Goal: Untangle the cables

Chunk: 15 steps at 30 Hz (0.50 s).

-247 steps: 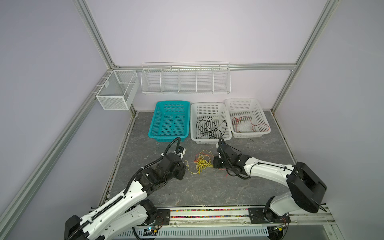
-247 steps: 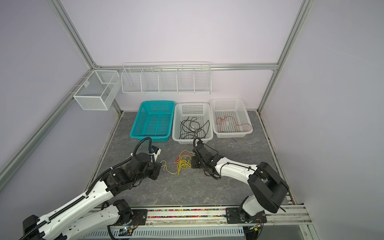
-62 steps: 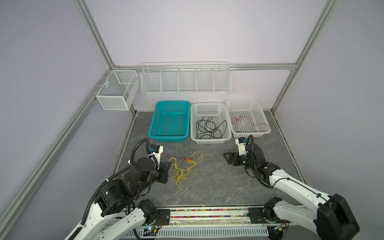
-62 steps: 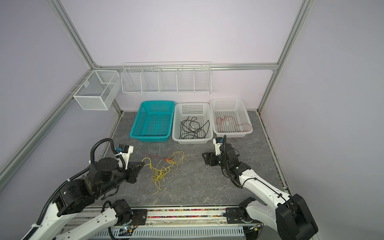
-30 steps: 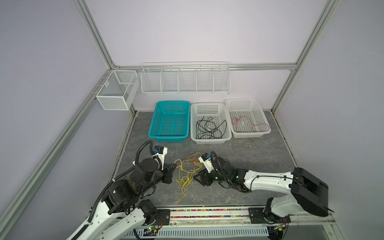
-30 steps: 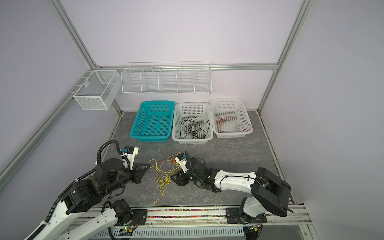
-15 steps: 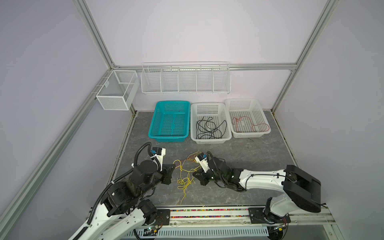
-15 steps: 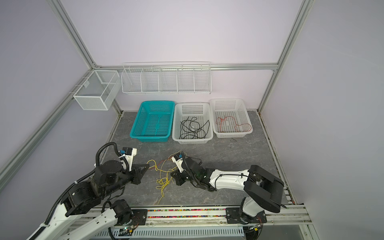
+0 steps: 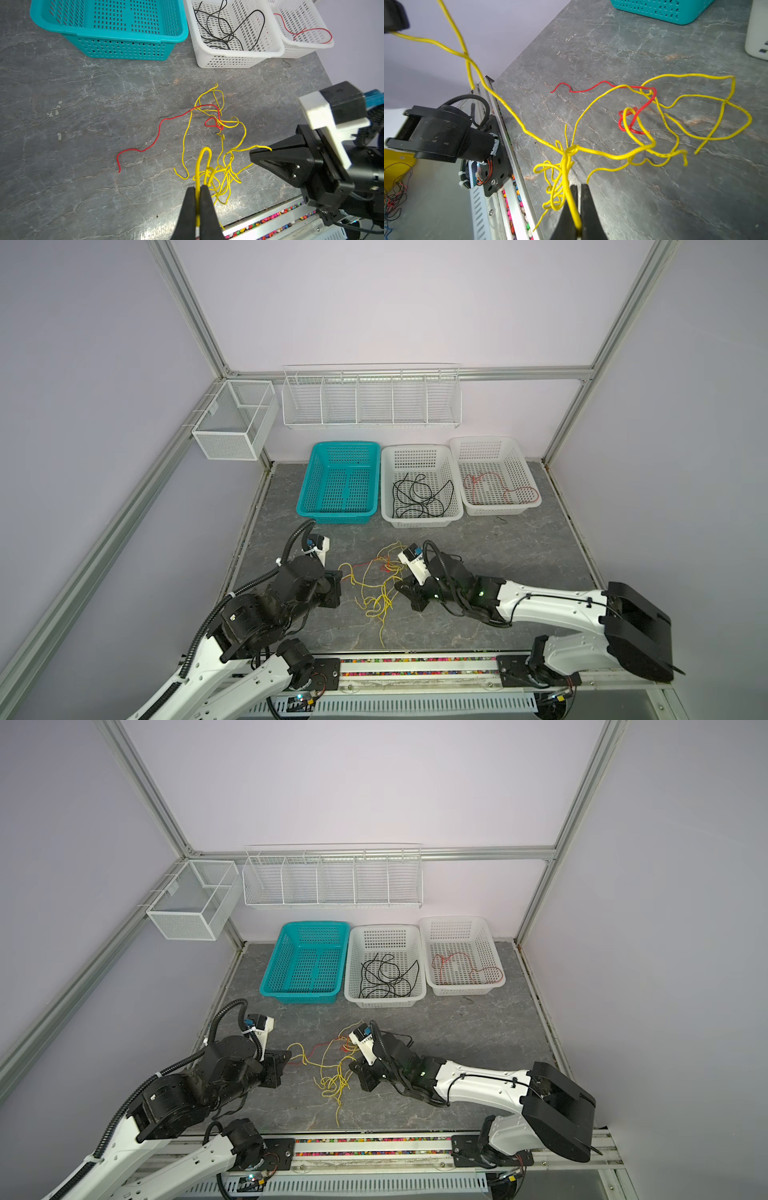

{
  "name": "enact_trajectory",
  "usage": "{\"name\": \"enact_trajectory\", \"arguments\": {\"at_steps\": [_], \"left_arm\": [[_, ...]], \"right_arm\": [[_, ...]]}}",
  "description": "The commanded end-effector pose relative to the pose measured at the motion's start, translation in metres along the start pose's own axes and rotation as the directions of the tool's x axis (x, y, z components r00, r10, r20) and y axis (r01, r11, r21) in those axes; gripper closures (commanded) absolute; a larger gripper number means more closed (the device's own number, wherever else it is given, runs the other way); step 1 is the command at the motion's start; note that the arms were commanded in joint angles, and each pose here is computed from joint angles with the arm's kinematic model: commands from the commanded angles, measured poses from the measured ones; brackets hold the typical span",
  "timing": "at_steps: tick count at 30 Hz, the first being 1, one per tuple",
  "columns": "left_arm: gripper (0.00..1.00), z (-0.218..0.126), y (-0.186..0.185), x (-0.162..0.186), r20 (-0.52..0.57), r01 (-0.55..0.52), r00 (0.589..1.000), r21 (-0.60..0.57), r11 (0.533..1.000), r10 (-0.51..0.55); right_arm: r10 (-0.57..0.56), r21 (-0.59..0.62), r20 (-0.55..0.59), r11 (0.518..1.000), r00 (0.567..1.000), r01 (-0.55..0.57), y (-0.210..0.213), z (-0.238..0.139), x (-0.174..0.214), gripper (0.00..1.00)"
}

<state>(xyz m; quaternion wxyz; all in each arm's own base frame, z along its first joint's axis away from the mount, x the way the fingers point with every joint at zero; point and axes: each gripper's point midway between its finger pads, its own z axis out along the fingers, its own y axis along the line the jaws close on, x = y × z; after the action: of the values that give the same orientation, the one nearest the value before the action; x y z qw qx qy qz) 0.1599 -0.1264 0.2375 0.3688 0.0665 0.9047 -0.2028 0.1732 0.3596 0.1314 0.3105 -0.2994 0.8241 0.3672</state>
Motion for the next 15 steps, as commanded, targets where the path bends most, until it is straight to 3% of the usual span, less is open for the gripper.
{"name": "enact_trajectory", "arguments": {"at_steps": [1,10,15], "left_arm": [[1.00,-0.020,-0.013,-0.006,0.022,-0.012,1.000,0.090,0.996,0.010],[1.00,-0.022,-0.059,0.020,-0.133,-0.020,0.989,0.341,0.940,0.069],[1.00,-0.016,-0.067,0.032,-0.202,-0.011,0.975,0.374,0.928,0.093]], "right_arm": [[0.031,0.079,-0.025,0.996,0.999,-0.029,-0.029,-0.004,0.010,0.94],[0.083,0.091,-0.006,0.992,0.997,-0.082,-0.045,-0.009,-0.019,0.94],[0.109,0.075,-0.012,0.991,0.994,-0.108,-0.045,-0.005,-0.031,0.94]]}}
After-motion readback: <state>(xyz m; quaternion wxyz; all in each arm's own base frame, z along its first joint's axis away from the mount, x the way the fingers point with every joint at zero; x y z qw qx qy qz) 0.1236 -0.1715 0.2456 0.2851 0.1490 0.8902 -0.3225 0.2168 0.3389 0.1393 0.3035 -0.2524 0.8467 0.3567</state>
